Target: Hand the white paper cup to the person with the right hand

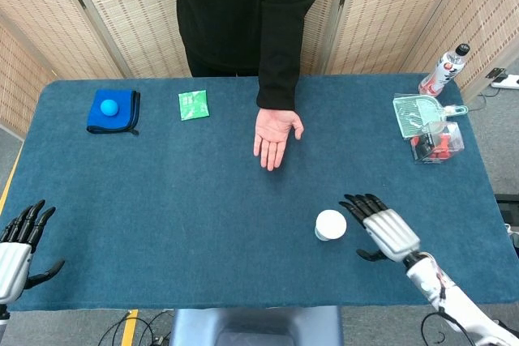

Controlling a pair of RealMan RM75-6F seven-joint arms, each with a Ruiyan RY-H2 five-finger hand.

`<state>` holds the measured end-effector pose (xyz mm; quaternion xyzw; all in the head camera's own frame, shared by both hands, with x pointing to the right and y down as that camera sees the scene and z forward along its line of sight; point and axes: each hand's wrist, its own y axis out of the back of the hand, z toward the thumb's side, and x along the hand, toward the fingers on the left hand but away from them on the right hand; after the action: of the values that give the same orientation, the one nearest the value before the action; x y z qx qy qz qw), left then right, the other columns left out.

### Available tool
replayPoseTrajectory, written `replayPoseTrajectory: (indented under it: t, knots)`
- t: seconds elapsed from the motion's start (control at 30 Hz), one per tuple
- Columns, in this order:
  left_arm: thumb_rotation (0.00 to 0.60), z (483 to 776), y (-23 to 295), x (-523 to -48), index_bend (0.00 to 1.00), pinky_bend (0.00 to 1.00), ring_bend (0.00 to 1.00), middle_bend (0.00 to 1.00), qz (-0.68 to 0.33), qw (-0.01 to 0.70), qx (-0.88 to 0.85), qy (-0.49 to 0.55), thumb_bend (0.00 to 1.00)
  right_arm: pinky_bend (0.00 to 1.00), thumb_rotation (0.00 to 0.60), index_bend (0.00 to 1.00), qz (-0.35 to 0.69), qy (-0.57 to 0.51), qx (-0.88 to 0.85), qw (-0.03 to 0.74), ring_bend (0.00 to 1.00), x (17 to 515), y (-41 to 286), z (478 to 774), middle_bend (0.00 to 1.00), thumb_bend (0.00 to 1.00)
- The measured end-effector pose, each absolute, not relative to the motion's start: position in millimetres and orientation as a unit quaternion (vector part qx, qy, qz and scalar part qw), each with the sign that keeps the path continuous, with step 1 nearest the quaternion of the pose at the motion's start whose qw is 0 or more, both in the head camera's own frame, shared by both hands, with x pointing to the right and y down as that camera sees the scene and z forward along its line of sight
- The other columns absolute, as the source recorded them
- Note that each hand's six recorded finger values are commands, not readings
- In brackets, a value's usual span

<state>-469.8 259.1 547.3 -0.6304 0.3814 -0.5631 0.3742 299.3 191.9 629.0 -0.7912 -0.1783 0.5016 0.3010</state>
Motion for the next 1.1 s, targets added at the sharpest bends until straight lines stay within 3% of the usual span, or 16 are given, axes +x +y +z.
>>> replayPoseTrajectory:
  t: [0.23, 0.3, 0.4, 0.5, 0.87, 1.1]
  knots:
    - [0.600, 543.6, 259.4, -471.4, 0.07, 0.17, 0.00, 0.00, -0.558, 0.373, -0.632, 0.387, 0.27, 0.01, 0.600, 0.00, 0.489, -0.155, -0.815, 0.270, 0.00, 257.7, 177.9, 651.1, 0.09, 0.21]
    - [0.600, 542.9, 259.6, -471.4, 0.07, 0.17, 0.00, 0.00, -0.557, 0.373, -0.633, 0.388, 0.27, 0.10, 0.600, 0.04, 0.487, -0.152, -0.818, 0.264, 0.04, 253.4, 177.6, 654.5, 0.13, 0.24]
    - [0.600, 541.4, 260.1, -471.1, 0.07, 0.17, 0.00, 0.00, -0.554, 0.373, -0.635, 0.389, 0.27, 0.32, 0.600, 0.24, 0.480, -0.153, -0.824, 0.261, 0.18, 243.0, 176.0, 659.1, 0.26, 0.30]
    - [0.600, 539.3, 261.2, -471.7, 0.07, 0.17, 0.00, 0.00, -0.553, 0.374, -0.634, 0.391, 0.27, 0.42, 0.600, 0.31, 0.476, -0.159, -0.821, 0.272, 0.27, 241.4, 174.4, 657.1, 0.33, 0.33]
    - [0.600, 538.0, 263.4, -469.8, 0.07, 0.17, 0.00, 0.00, -0.552, 0.378, -0.632, 0.390, 0.27, 0.44, 0.600, 0.33, 0.468, -0.196, -0.803, 0.312, 0.29, 249.1, 167.5, 630.5, 0.35, 0.39]
    - [0.600, 540.8, 261.5, -470.0, 0.07, 0.17, 0.00, 0.00, -0.554, 0.374, -0.635, 0.388, 0.27, 0.44, 0.600, 0.33, 0.425, -0.238, -0.808, 0.332, 0.29, 227.2, 142.0, 589.5, 0.35, 0.38]
